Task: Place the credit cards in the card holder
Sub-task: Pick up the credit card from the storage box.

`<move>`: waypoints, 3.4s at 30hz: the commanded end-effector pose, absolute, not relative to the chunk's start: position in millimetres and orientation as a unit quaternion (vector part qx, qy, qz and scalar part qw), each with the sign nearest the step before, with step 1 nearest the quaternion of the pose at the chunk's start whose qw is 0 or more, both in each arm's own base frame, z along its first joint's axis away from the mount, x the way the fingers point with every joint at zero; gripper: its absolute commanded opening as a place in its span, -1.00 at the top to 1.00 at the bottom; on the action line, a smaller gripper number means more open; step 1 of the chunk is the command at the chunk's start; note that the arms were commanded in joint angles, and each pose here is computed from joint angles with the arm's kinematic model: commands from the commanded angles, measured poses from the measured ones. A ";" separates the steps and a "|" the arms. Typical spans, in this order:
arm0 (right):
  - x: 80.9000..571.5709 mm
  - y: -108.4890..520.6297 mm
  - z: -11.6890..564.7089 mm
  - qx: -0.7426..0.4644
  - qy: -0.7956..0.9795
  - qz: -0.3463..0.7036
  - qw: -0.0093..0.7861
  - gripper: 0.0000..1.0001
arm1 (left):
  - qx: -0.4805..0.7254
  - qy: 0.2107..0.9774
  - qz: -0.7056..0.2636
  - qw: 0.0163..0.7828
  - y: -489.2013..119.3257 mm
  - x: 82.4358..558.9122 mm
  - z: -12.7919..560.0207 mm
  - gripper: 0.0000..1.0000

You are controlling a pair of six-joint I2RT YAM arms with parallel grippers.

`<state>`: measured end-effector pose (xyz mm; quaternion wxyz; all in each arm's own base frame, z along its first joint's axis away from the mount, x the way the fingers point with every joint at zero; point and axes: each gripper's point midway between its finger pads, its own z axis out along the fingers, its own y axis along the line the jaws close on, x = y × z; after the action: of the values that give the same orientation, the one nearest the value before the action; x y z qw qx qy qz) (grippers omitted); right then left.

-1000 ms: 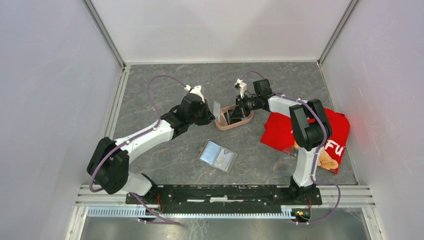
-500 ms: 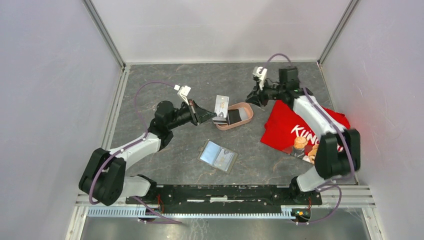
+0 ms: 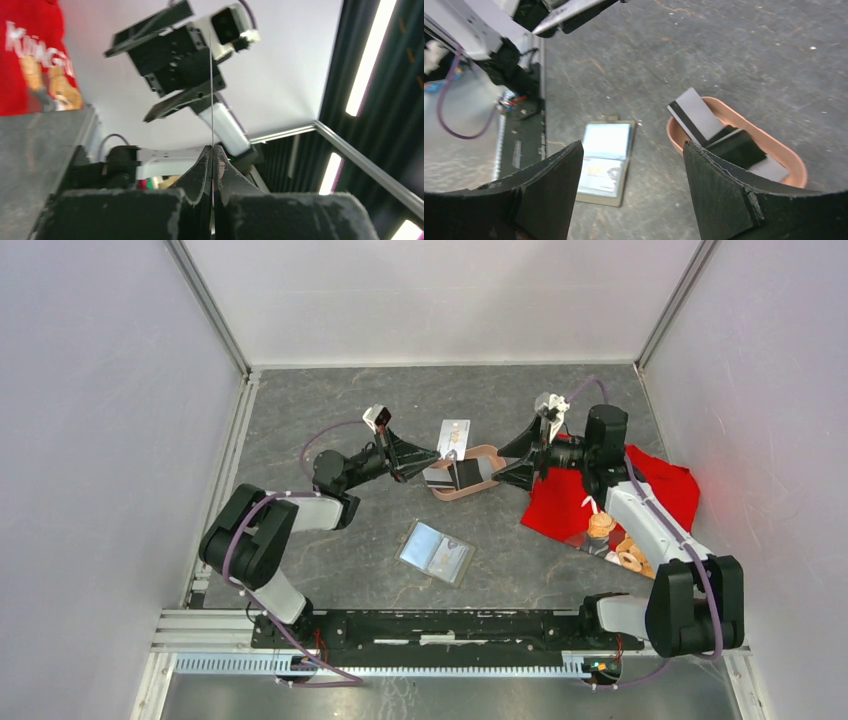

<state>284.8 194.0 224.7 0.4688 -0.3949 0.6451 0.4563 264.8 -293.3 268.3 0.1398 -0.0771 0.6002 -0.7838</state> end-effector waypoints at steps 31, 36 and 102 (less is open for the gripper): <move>289.1 275.9 288.3 -0.160 0.684 0.648 0.294 0.66 | 0.094 0.558 -0.790 0.236 -289.4 226.6 290.8 0.95; 287.8 275.9 281.5 -0.193 0.678 0.640 0.305 1.00 | 0.123 0.565 -0.767 0.277 -287.2 221.6 295.4 0.40; 203.2 208.2 228.6 -0.470 0.652 0.407 0.435 1.00 | 0.104 0.749 -0.510 0.411 -256.5 219.1 224.5 -0.90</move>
<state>150.6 206.2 240.3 0.4516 -0.6570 0.4760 0.3714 203.2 -263.9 272.9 0.5249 0.2270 0.6124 -0.5458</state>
